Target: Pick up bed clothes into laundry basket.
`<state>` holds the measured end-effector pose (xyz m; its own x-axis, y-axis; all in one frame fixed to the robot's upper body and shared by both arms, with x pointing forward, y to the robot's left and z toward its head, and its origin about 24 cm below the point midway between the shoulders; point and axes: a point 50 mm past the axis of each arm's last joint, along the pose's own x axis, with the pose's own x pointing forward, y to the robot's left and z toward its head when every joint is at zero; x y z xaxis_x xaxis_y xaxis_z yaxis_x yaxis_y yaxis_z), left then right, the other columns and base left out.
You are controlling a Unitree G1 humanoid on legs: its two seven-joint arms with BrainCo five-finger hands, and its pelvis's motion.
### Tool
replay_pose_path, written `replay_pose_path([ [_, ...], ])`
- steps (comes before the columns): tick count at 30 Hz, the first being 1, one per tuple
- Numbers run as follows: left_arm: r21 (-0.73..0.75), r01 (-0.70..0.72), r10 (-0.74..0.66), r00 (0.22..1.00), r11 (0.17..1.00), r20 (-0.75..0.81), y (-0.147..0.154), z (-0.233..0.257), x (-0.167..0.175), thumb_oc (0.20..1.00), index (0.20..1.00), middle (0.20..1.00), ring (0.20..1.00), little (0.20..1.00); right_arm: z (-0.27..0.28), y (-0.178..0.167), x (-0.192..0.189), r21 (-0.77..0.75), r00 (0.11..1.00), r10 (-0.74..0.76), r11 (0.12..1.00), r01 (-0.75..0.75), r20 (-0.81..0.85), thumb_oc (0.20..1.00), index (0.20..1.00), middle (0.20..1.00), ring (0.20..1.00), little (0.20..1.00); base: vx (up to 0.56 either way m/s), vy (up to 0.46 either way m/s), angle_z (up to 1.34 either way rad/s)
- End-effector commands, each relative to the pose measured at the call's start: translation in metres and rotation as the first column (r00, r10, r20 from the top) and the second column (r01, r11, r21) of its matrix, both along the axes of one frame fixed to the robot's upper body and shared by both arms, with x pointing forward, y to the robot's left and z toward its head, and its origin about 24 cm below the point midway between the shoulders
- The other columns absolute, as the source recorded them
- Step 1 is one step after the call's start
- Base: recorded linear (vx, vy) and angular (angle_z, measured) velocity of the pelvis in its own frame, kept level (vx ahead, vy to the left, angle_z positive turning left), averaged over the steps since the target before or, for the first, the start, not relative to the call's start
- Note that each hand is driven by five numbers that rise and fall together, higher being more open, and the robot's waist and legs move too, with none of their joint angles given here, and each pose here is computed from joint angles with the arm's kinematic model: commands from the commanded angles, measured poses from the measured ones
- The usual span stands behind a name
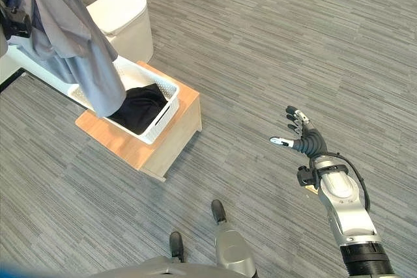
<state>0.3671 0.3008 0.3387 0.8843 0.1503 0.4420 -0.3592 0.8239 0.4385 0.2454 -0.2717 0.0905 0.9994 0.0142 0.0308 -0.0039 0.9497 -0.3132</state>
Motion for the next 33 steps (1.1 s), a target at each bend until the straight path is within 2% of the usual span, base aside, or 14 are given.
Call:
replay_pose_path([
  [1,-0.016,-0.040,0.042,0.980,0.999,0.197,0.003,0.059,-0.018,0.200,0.200,0.200,0.200,0.200,0.032,-0.003,0.005,-0.003,0.986,0.006,1.000,-0.005,0.168,1.000,1.000,1.000,1.000,1.000,-0.03,-0.009,-0.02],
  [8,-0.080,-0.131,0.139,0.985,0.988,0.106,0.025,0.032,-0.011,0.200,0.200,0.200,0.200,0.200,0.035,0.009,0.006,0.007,0.979,0.035,0.999,-0.038,0.203,1.000,1.000,1.000,1.000,1.000,-0.06,-0.019,-0.05],
  [15,-0.046,-0.236,0.234,0.971,0.971,-0.040,0.044,-0.002,-0.006,0.200,0.200,0.200,0.200,0.200,0.028,0.021,0.009,0.010,0.980,0.057,0.998,-0.060,0.188,1.000,1.000,1.000,1.000,1.000,-0.02,-0.018,-0.07],
  [16,-0.022,-0.244,0.242,0.968,0.970,-0.062,0.045,-0.006,-0.005,0.307,0.307,0.307,0.307,0.307,0.027,0.021,0.008,0.016,0.981,0.057,0.998,-0.061,0.187,1.000,1.000,1.000,1.000,1.000,-0.01,-0.011,-0.05],
  [17,0.017,-0.269,0.269,0.957,0.963,-0.105,0.047,-0.013,-0.003,1.000,1.000,1.000,1.000,1.000,0.028,0.022,0.008,0.017,0.980,0.061,0.998,-0.066,0.191,1.000,1.000,1.000,1.000,1.000,0.00,-0.010,-0.07],
  [19,0.167,-0.267,0.291,0.946,0.949,-0.142,0.042,-0.013,-0.001,1.000,1.000,1.000,1.000,1.000,0.025,0.020,0.005,0.024,0.982,0.059,0.998,-0.064,0.182,1.000,1.000,1.000,1.000,1.000,0.02,-0.009,-0.08],
  [20,0.169,-0.266,0.291,0.946,0.949,-0.141,0.042,-0.013,-0.001,1.000,1.000,1.000,1.000,1.000,0.025,0.020,0.005,0.026,0.982,0.058,0.998,-0.064,0.182,1.000,1.000,1.000,1.000,1.000,0.03,-0.003,-0.06],
  [22,0.319,-0.290,0.329,0.942,0.902,-0.074,0.037,0.010,-0.006,1.000,1.000,1.000,1.000,1.000,0.022,0.016,0.001,0.020,0.984,0.056,0.998,-0.060,0.167,1.000,1.000,1.000,1.000,1.000,0.04,0.001,-0.01],
  [24,0.349,-0.293,0.335,0.940,0.890,-0.067,0.036,0.013,-0.007,1.000,1.000,1.000,1.000,1.000,0.022,0.016,0.001,0.020,0.984,0.059,0.998,-0.063,0.167,1.000,1.000,1.000,1.000,1.000,0.00,0.000,0.00],
  [26,0.520,-0.327,0.399,0.917,0.789,-0.028,0.034,0.033,-0.013,1.000,1.000,1.000,1.000,1.000,0.022,0.012,-0.002,0.004,0.986,0.069,0.997,-0.071,0.152,1.000,1.000,1.000,1.000,1.000,0.04,0.003,0.00],
  [27,0.522,-0.327,0.398,0.917,0.788,-0.026,0.033,0.035,-0.013,1.000,1.000,1.000,1.000,1.000,0.022,0.012,-0.002,0.007,0.986,0.068,0.998,-0.070,0.153,1.000,1.000,1.000,1.000,1.000,0.04,0.003,0.01],
  [31,0.648,-0.394,0.493,0.869,0.651,0.033,0.038,0.063,-0.026,1.000,1.000,1.000,1.000,1.000,0.022,0.004,-0.003,-0.033,0.990,0.070,0.997,-0.066,0.125,1.000,1.000,1.000,1.000,1.000,0.05,0.000,0.06],
  [33,0.655,-0.418,0.506,0.860,0.630,0.062,0.040,0.071,-0.032,1.000,1.000,1.000,1.000,1.000,0.024,0.002,-0.002,-0.045,0.990,0.072,0.997,-0.067,0.122,1.000,1.000,1.000,1.000,1.000,0.06,-0.006,0.17],
])
